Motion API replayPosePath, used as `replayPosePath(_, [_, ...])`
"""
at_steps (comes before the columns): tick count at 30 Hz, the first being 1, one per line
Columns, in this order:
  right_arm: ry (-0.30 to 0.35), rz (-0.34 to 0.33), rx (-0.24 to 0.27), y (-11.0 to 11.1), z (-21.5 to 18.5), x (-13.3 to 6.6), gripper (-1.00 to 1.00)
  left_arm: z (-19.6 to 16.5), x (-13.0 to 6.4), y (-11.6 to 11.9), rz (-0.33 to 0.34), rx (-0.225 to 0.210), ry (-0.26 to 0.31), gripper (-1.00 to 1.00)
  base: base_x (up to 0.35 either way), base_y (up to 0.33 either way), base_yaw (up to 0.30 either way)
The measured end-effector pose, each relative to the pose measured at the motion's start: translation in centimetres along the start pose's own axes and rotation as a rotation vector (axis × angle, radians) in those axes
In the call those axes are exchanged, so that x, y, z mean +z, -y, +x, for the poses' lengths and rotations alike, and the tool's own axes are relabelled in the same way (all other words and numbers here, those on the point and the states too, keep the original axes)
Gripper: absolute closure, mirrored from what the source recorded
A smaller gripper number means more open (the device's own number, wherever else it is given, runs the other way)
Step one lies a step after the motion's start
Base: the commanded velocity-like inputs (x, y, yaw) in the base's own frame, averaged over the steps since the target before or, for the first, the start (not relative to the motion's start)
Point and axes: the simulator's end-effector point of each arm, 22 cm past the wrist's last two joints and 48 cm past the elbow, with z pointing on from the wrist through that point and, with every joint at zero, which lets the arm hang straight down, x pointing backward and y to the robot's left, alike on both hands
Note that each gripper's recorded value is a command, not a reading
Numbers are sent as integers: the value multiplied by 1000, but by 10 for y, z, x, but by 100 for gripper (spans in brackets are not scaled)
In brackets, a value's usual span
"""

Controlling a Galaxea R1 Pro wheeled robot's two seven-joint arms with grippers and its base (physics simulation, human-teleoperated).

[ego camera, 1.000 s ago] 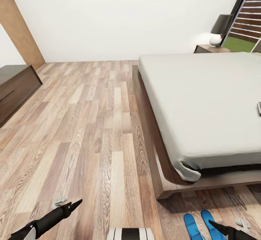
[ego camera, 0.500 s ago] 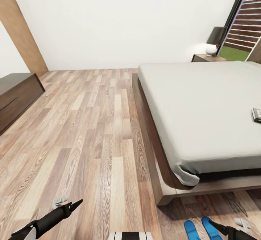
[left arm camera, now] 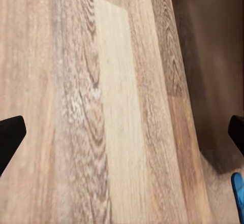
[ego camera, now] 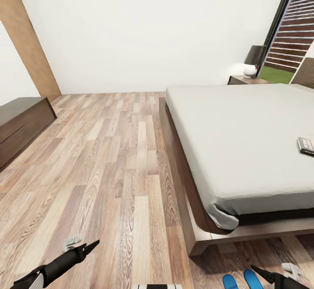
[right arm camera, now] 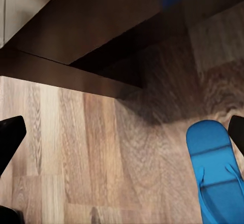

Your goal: In the bedroom, move the book from the bed onto either nightstand, and place the two sandals side by side next to the bed.

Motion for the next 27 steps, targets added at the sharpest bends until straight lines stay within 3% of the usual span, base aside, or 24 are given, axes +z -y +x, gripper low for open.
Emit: replayPosePath(27, [85, -47, -52, -29, -36, -12, -100, -45, -13, 28, 26, 51, 87, -100, 0, 0, 0])
